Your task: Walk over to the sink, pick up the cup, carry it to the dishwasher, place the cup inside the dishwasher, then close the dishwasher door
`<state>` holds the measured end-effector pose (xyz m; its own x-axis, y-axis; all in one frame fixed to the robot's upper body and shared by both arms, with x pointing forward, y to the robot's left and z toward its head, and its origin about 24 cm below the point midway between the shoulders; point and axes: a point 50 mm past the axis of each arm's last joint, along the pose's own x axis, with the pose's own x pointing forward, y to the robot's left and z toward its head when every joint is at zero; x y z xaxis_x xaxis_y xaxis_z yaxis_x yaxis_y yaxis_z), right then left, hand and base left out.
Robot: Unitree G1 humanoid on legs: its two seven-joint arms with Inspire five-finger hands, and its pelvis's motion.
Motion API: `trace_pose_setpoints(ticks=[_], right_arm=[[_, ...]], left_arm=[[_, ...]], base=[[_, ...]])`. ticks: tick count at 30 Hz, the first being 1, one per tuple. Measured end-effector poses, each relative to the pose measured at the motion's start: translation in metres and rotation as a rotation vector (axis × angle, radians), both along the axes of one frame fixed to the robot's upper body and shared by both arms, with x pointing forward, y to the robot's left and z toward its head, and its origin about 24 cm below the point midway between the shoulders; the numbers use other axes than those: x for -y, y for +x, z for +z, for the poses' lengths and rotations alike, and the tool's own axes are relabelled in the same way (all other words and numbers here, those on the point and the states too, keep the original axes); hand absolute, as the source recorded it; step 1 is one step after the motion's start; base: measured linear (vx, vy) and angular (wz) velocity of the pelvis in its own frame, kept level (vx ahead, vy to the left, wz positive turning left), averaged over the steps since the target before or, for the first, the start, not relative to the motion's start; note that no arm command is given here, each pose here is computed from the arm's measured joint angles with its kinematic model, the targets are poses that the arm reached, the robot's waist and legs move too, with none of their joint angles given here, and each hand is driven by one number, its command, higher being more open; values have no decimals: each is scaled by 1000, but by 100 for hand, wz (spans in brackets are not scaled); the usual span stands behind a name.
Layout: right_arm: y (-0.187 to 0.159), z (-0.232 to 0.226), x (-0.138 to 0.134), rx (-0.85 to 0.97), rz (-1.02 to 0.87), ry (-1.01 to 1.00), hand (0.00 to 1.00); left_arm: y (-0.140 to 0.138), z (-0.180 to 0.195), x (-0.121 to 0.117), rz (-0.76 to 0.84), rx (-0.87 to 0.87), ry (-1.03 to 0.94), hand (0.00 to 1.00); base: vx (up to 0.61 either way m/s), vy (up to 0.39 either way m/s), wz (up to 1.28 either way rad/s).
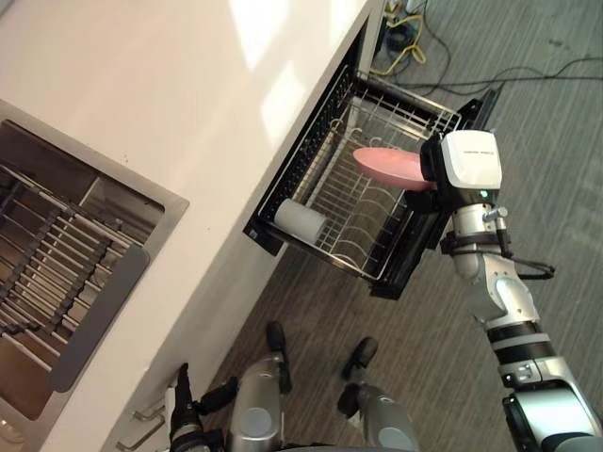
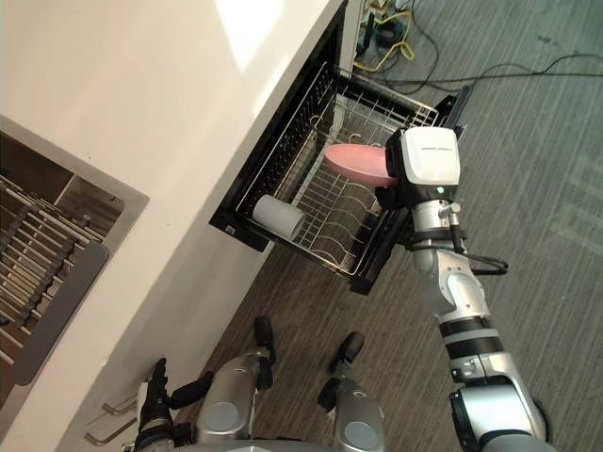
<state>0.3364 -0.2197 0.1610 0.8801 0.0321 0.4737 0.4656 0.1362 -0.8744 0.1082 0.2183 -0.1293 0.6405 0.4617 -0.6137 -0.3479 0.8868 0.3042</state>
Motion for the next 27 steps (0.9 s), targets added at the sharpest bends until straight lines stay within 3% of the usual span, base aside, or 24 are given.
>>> trace_pose_setpoints(ticks=[8, 9, 15, 27], right_arm=[[18, 3, 1, -140, -2, 20, 0], [19, 1, 0, -167, 2, 14, 100], [24, -12, 1, -251, -5, 11, 100], [22, 11, 0, -146, 3, 87, 100]], left_arm=[[18, 5, 9, -69, 37, -17, 100], [20, 6, 10, -81, 39, -17, 100], [26, 8, 14, -115, 61, -21, 100], [27, 9, 16, -81, 69, -21, 100]], base=[[-4, 34, 5], [0, 0, 0], [-2, 36, 6], [-33, 25, 2]])
